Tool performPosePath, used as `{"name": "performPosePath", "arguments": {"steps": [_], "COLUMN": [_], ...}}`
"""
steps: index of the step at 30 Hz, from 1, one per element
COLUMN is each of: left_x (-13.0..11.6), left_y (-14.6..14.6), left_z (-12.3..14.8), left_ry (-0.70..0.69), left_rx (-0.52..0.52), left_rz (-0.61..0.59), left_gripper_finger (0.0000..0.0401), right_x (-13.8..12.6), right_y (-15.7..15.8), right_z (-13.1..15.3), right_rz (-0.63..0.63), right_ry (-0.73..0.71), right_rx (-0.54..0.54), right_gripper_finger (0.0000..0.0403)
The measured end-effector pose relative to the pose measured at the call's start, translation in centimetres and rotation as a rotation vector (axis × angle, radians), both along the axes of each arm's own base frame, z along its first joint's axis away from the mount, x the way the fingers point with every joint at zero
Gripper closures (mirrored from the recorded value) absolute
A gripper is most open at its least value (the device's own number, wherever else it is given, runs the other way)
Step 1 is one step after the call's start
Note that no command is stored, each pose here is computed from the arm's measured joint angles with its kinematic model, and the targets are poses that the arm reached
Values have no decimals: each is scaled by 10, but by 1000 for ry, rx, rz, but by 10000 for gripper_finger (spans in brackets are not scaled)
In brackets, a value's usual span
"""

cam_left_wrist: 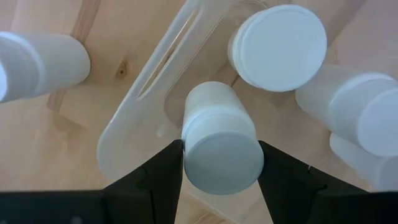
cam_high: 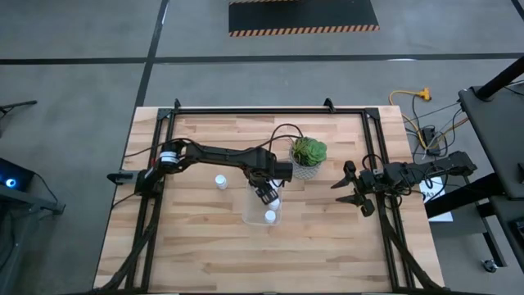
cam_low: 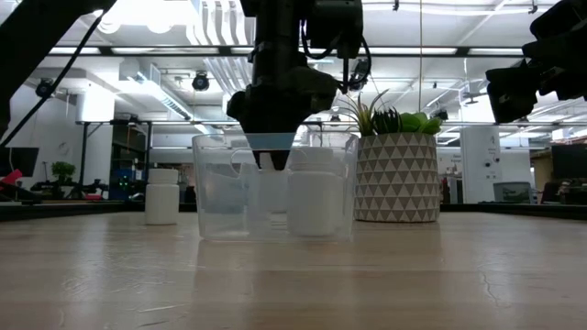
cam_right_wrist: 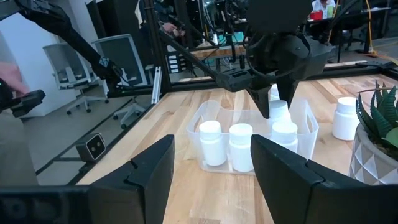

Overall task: Pick and place pill bottles into a basket
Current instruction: Put the white medicine bottle into the transparent bin

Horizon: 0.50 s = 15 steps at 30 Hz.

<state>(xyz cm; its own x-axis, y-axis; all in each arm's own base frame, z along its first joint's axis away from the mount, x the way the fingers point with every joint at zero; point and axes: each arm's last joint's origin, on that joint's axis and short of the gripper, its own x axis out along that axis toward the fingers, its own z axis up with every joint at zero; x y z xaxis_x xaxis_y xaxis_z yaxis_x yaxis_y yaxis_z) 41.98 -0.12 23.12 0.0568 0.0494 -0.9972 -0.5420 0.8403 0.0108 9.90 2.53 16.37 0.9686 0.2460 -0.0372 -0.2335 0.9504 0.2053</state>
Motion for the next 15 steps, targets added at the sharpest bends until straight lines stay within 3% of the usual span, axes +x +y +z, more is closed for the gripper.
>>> {"name": "performPosePath", "arguments": {"steps": [6,15], "left_x": [0,-2], "left_y": [0,0], "left_z": [0,0], "left_ry": [-2,13], "left_rx": [-4,-3], "left_rz": [69,67], "left_gripper_finger": [225,225], "right_x": [0,0], "right_y": [0,0], "right_z": [0,0], "right_rz": [0,0], "right_ry": [0,0], "right_rx": [0,0], "right_gripper_finger": [202,202]}}
